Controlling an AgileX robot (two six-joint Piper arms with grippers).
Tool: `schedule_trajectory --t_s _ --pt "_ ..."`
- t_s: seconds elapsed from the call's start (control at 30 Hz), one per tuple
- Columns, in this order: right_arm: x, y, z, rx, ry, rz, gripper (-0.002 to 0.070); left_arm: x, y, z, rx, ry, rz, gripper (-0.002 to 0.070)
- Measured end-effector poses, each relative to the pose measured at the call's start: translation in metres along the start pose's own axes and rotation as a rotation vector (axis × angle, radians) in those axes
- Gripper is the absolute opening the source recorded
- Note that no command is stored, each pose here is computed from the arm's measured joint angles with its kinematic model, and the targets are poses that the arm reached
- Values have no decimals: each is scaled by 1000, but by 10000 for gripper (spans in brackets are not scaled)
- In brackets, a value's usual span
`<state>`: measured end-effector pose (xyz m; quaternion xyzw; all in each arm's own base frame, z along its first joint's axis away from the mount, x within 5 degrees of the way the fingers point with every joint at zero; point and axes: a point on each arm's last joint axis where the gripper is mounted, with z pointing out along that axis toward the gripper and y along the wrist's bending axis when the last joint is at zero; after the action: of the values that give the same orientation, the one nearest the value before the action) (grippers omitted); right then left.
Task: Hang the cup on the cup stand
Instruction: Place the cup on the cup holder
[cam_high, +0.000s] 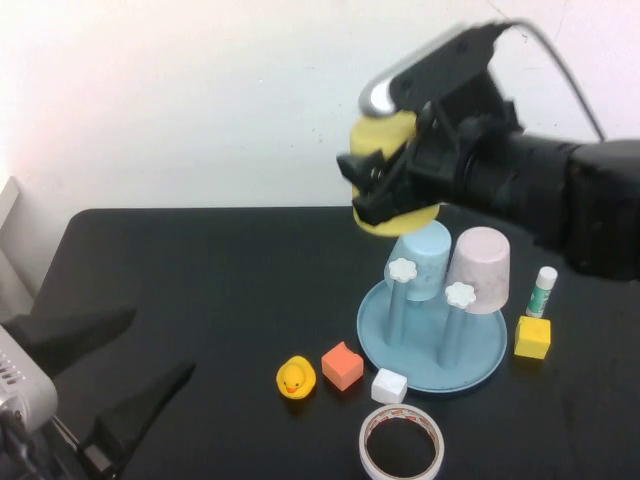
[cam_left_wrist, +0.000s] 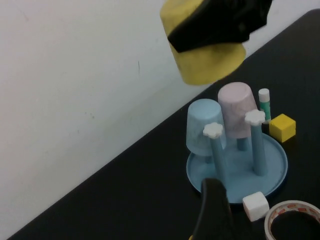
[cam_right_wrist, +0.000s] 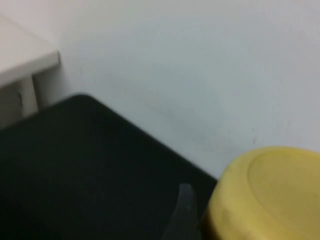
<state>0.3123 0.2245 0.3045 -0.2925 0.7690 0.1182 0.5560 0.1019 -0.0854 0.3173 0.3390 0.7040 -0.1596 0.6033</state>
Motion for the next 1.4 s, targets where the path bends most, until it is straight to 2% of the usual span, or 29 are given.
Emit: schedule_trajectory --t_s 0.6,0.87,1.1,1.4 --pt "66 4 55 15 212 -11 583 5 -1 1 9 30 1 411" --pt "69 -16 66 -27 187 74 583 5 -1 1 9 30 -1 411" --pt "68 -16 71 -46 178 67 583 5 -1 1 10 30 -5 411" --pt "84 -14 81 -42 224 67 583 5 -1 1 10 30 -5 412"
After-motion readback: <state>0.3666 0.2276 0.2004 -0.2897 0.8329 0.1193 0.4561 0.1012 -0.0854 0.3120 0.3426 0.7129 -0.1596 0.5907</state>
